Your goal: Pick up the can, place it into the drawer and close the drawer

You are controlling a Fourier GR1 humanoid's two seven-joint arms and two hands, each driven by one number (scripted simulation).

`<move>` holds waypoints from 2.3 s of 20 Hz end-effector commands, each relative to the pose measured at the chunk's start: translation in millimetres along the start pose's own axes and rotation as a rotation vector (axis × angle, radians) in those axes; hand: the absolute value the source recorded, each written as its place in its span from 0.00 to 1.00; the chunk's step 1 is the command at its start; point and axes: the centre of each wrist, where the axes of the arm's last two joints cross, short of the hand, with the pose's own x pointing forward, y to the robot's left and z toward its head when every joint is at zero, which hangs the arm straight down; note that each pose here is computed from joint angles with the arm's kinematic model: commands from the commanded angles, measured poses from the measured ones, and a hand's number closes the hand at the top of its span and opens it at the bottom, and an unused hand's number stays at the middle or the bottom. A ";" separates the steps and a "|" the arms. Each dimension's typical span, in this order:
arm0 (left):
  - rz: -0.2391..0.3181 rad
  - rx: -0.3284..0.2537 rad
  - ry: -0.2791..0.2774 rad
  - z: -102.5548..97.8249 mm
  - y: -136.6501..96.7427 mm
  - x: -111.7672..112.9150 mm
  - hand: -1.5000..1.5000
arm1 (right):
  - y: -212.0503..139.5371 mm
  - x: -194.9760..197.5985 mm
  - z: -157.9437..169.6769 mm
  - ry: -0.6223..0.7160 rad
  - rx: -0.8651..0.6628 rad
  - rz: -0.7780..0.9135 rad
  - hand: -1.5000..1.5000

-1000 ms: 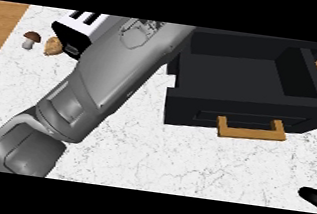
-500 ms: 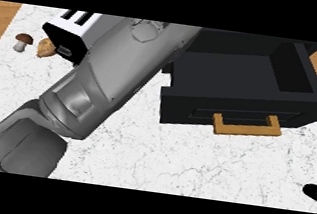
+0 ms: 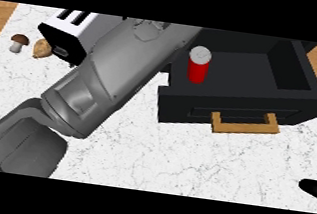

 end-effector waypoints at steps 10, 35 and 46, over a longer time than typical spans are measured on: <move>0.125 0.014 0.016 -0.9 -1.5 13.9 0.00 | 28.2 -1.2 -25.5 -0.165 0.132 0.331 0.00; 0.115 0.027 -0.024 -17.9 33.5 14.6 0.00 | 135.7 -142.4 -92.4 -0.178 0.273 0.936 0.00; 0.112 0.045 0.006 -25.4 69.1 7.6 0.00 | 166.5 -168.5 -141.5 -0.181 0.098 1.032 0.00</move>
